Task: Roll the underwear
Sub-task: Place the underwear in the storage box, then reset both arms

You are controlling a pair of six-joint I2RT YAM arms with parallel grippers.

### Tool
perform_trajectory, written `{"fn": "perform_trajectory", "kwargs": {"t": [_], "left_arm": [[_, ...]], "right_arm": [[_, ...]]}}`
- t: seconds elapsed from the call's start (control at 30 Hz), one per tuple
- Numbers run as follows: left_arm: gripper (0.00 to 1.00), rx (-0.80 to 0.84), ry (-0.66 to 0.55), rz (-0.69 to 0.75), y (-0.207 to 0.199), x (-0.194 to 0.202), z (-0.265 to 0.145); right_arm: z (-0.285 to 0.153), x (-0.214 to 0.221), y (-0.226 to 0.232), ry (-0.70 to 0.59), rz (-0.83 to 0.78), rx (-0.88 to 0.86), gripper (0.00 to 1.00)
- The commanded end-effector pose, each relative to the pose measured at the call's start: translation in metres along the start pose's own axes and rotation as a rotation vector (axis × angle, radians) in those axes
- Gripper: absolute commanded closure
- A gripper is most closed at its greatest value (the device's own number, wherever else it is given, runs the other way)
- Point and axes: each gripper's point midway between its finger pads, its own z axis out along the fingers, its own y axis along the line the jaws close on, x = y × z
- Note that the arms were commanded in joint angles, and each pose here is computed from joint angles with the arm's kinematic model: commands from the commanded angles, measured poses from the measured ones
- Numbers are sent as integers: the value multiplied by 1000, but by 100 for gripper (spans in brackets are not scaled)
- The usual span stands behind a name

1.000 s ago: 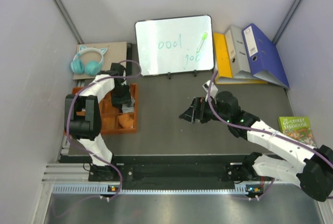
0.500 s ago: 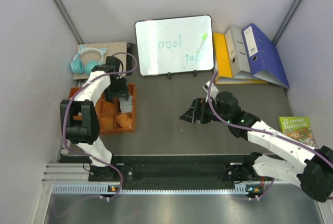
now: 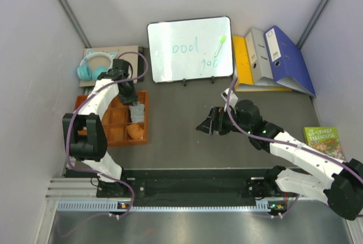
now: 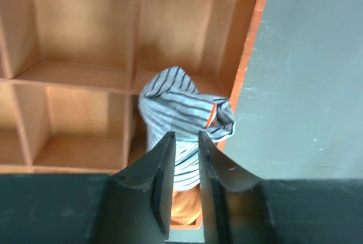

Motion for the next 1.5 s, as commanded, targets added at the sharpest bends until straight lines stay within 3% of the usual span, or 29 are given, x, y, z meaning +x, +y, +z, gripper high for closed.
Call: {"fn": "perform_trajectory", "kwargs": {"t": [0.0, 0.2, 0.47, 0.73, 0.87, 0.9, 0.97, 1.0, 1.1, 1.13, 1.17, 1.23, 1.3, 1.37, 1.4, 1.47], "left_arm": [[78, 70, -55, -22, -13, -8, 13], [93, -31, 29, -22, 9, 21, 41], [95, -126, 148, -42, 31, 65, 73], [94, -133, 182, -63, 33, 69, 92], [79, -110, 130, -62, 28, 55, 78], [65, -100, 109, -61, 26, 49, 72], [51, -75, 44, -61, 20, 31, 50], [39, -61, 21, -55, 17, 24, 41], [25, -41, -86, -14, 7, -1, 4], [14, -44, -147, 4, 2, -9, -15], [9, -42, -189, 16, -1, -17, -27], [1, 12, -293, 37, -11, -27, -59], [1, 86, -411, 55, -20, -34, -92], [1, 175, -444, 85, -30, -22, -101], [1, 222, -537, 83, -33, -27, -124], [1, 277, -554, 95, -36, -11, -126]], "right_arm": [[-1, -11, 7, -40, -27, -27, 14], [-2, -11, 5, -41, -26, -21, 14], [-2, -10, 6, -38, -23, -25, 14], [-2, -7, 0, -40, -24, -4, 14], [-5, -6, -9, -41, -34, 45, 14], [-5, -6, -12, -42, -38, 58, 14], [-7, -11, -17, -56, -59, 94, 14], [-8, -10, -22, -47, -60, 120, 14], [-14, -15, -33, -58, -81, 185, 14], [-16, -21, -38, -77, -98, 218, 14], [-19, -22, -41, -78, -110, 240, 14], [-27, -26, -50, -87, -137, 304, 13], [-35, -29, -51, -102, -153, 330, 13], [-47, -35, -64, -139, -164, 417, 13], [-53, -38, -66, -157, -167, 435, 13], [-70, -45, -71, -210, -172, 492, 13]]}}
